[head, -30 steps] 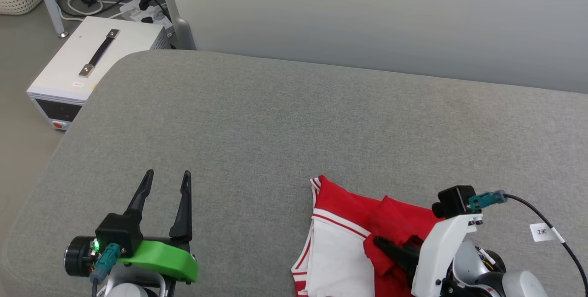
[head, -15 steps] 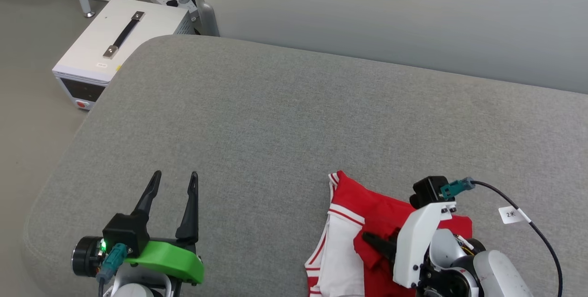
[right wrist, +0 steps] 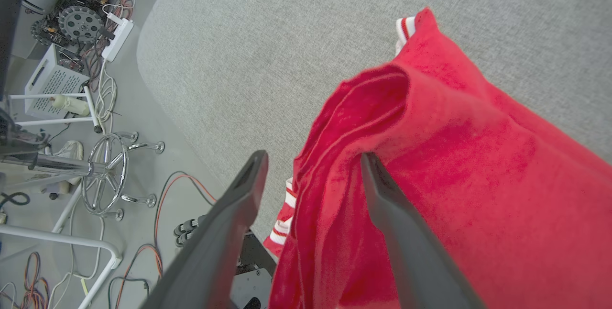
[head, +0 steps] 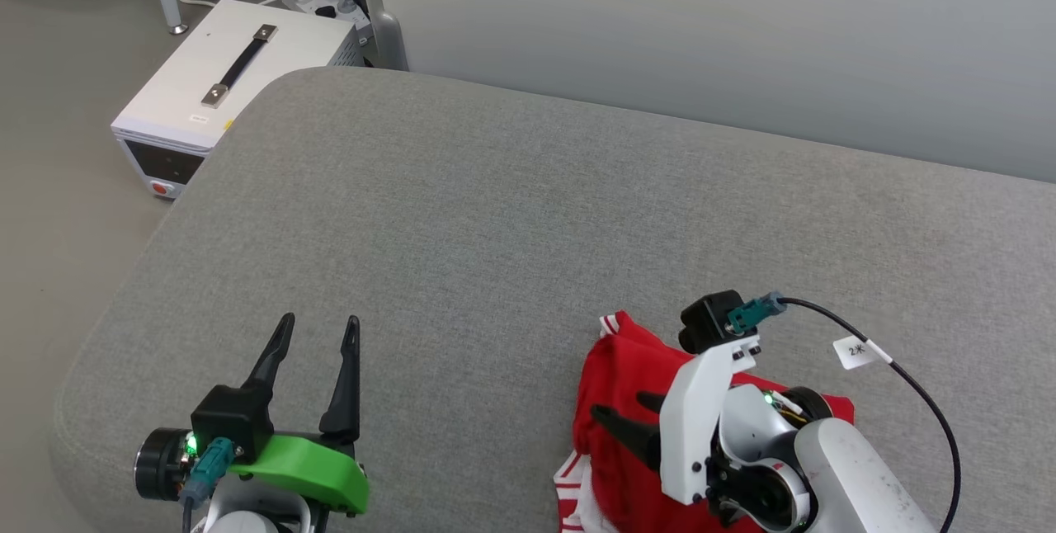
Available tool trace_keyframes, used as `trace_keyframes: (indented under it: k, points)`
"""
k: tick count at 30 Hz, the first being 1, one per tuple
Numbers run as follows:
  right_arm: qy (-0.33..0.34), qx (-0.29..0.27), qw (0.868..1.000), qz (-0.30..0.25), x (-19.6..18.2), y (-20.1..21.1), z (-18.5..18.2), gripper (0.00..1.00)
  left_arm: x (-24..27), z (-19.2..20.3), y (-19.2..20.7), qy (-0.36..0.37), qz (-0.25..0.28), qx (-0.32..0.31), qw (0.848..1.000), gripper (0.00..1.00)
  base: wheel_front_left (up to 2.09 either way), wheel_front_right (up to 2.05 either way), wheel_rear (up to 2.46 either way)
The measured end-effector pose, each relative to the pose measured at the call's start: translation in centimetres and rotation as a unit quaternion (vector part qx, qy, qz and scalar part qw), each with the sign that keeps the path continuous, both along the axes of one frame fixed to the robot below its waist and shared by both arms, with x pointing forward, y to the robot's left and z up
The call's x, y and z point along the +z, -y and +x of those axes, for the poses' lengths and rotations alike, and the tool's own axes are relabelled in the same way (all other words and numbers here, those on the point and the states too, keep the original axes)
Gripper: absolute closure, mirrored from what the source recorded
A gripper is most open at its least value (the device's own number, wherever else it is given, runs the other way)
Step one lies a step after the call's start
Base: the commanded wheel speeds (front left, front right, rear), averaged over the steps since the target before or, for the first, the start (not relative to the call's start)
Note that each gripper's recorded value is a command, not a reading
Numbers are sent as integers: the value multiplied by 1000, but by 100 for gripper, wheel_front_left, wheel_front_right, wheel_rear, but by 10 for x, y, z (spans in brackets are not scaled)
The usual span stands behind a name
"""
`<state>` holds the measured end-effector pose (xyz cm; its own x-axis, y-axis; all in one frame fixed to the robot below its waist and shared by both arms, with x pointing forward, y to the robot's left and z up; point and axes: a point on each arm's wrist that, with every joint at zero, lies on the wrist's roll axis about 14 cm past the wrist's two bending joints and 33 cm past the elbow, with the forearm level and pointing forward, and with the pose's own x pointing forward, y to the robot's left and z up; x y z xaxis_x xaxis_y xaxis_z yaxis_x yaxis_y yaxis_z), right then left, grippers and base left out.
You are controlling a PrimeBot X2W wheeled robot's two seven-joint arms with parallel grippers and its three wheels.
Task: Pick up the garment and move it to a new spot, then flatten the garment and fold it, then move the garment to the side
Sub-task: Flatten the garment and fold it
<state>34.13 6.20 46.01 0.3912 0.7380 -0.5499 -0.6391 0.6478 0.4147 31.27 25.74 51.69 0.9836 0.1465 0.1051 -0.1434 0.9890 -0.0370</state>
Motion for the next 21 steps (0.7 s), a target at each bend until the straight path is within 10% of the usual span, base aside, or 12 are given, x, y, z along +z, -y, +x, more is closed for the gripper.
trace_keyframes:
  k: [12,21]
  points:
    - [112,-4,994,-6,41,1,24,0,7,9,11,11,3,-22,1000,0,0,0,0]
    - [309,-80,947,-35,98,83,76,0,18,25,34,29,4,-60,998,0,0,0,0]
